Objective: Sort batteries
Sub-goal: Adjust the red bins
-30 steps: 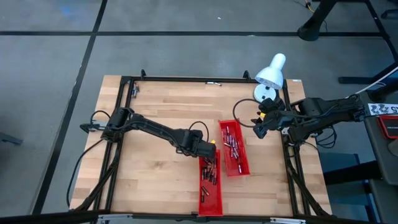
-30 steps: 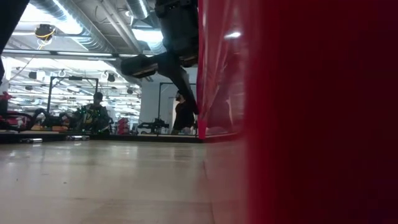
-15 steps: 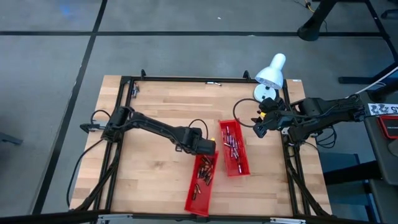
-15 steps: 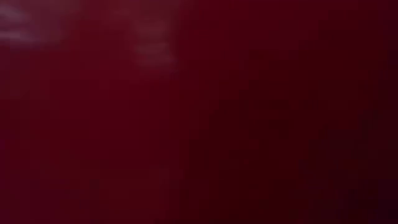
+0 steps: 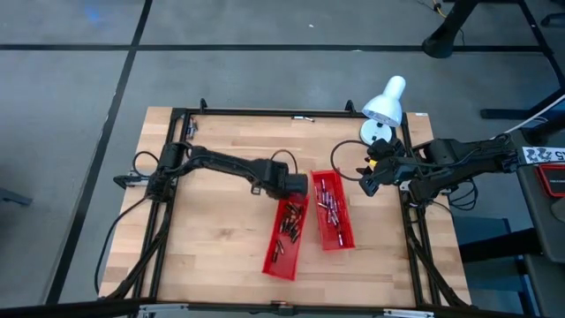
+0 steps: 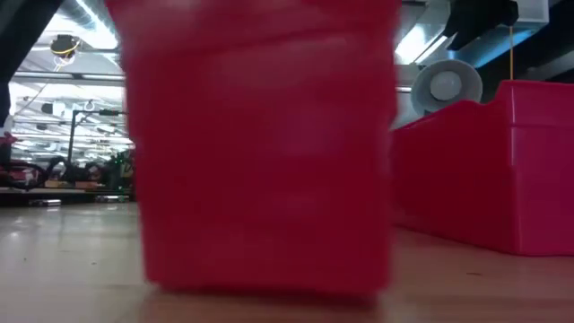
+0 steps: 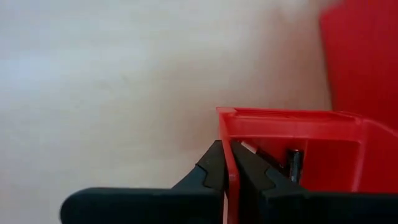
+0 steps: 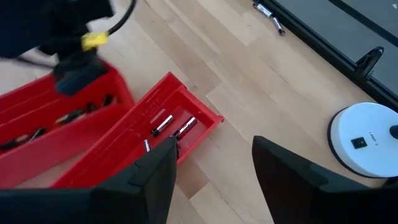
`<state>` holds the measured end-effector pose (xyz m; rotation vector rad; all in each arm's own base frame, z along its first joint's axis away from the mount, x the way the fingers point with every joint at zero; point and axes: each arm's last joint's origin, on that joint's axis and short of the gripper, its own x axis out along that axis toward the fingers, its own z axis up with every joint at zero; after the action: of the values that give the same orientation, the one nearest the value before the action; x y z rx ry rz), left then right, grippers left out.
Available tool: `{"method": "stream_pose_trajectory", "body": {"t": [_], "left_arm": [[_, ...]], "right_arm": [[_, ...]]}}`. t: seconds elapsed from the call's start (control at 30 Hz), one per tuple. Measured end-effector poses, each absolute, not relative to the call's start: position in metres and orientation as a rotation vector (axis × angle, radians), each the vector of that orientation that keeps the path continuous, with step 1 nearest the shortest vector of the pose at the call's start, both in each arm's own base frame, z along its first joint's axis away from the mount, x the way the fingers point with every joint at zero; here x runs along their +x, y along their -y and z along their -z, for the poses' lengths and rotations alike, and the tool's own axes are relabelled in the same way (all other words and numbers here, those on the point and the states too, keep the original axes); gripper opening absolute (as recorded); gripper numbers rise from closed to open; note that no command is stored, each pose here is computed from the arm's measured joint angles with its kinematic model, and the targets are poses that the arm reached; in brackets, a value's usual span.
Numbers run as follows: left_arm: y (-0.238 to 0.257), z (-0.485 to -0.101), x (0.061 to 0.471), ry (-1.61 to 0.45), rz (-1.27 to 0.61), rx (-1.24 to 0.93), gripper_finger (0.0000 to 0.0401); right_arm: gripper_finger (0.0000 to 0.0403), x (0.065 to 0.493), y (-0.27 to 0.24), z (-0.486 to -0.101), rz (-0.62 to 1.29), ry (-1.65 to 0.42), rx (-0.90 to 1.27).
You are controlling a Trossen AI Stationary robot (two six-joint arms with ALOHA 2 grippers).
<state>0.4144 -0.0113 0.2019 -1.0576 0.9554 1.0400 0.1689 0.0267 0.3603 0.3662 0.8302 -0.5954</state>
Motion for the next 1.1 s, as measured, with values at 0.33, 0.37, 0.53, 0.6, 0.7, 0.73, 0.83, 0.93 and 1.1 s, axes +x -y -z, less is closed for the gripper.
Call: {"method": "stream_pose_trajectory", "body": {"t": [0.33, 0.37, 0.53, 0.6, 0.7, 0.73, 0.83, 0.93, 1.1], "left_arm": [[-0.043, -0.204, 0.404, -1.007, -1.134, -1.020, 0.0004], [-0.047, -0.204, 0.403, -1.004, -1.143, -1.023, 0.0005], [-0.064, -0.204, 0.399, -1.011, -1.166, -1.025, 0.0003], [-0.068, -0.204, 0.398, -1.025, -1.166, -1.028, 0.0003], [-0.072, -0.204, 0.397, -1.030, -1.163, -1.038, 0.0009], [-0.072, -0.204, 0.397, -1.034, -1.160, -1.042, 0.0011], [-0.072, -0.203, 0.397, -1.044, -1.162, -1.047, 0.0019], [-0.072, -0.203, 0.397, -1.044, -1.161, -1.051, 0.0029], [-0.072, -0.203, 0.397, -1.051, -1.151, -1.051, 0.0061]], "right_arm": [[0.0209, 0.169, -0.027, -0.360, 0.598, -0.828, 0.374], [0.0209, 0.169, -0.027, -0.360, 0.600, -0.825, 0.380], [0.0209, 0.169, -0.027, -0.360, 0.602, -0.822, 0.386], [0.0209, 0.169, -0.027, -0.360, 0.602, -0.823, 0.387], [0.0209, 0.169, -0.027, -0.360, 0.602, -0.822, 0.387], [0.0209, 0.169, -0.027, -0.360, 0.602, -0.822, 0.387], [0.0209, 0.169, -0.027, -0.360, 0.601, -0.823, 0.384], [0.0209, 0.169, -0.027, -0.360, 0.595, -0.827, 0.372], [0.0209, 0.169, -0.027, -0.360, 0.592, -0.829, 0.361]]}}
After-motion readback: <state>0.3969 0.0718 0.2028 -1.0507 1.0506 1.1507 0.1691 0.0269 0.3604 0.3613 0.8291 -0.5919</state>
